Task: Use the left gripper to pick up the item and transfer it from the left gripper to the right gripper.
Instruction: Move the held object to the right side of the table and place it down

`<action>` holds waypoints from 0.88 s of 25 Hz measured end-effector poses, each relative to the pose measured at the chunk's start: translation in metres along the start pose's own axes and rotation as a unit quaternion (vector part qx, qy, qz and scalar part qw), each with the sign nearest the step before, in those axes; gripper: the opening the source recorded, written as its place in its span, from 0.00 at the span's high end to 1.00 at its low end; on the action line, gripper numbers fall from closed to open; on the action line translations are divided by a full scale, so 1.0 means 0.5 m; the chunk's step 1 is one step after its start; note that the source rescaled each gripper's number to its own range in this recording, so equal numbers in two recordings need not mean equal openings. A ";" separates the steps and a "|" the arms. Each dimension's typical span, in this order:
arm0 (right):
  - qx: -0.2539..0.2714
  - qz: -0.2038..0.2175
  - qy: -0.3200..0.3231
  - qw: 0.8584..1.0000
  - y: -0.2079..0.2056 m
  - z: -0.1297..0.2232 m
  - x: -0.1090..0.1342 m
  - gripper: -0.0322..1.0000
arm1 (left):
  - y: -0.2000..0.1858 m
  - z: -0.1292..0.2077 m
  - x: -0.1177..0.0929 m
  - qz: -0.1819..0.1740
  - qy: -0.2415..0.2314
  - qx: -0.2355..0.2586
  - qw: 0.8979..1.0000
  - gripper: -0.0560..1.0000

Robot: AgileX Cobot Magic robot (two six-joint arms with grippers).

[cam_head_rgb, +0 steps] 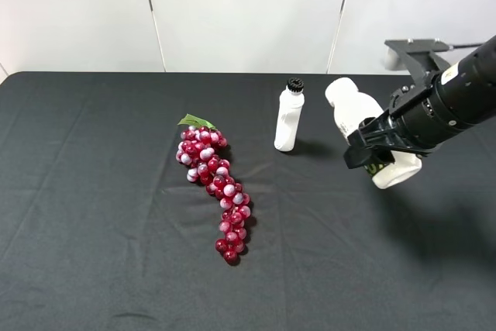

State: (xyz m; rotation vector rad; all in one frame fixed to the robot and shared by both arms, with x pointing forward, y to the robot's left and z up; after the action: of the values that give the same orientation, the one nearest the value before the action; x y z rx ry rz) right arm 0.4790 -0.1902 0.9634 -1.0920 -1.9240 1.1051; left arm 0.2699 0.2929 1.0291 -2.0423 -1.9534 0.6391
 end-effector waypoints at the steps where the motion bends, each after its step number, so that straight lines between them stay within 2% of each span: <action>1: 0.012 0.004 0.007 1.000 0.013 0.003 -0.013 0.90 | 0.000 0.000 0.001 -0.009 -0.005 -0.002 1.000 0.02; 8: 0.061 0.029 0.026 0.997 0.087 0.017 -0.070 0.90 | 0.001 -0.002 0.009 -0.066 -0.035 -0.011 0.997 0.02; 15: 0.074 0.043 0.021 0.996 0.142 0.022 -0.091 0.90 | 0.001 -0.002 0.010 -0.068 -0.036 -0.011 0.997 0.02; 22: 0.056 0.060 0.006 0.997 0.168 0.013 -0.105 0.90 | 0.001 -0.002 0.010 -0.068 -0.036 -0.011 0.997 0.02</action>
State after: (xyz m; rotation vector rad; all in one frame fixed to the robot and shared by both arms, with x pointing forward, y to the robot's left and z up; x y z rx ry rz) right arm 0.5246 -0.2145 0.8789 -1.1606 -1.7830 1.2526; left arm 0.2706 0.2978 1.0291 -1.9037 -2.1269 0.6714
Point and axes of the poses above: a point on each arm's last joint axis where the gripper is mounted, y pointing out along that axis toward the gripper, x along the wrist's bending axis when the last joint is at zero, z = x × y, the point moved 4 cm from there along y, pointing out along that axis toward the gripper, and after that the axes turned 6 degrees about -y, right-handed, at the moved point
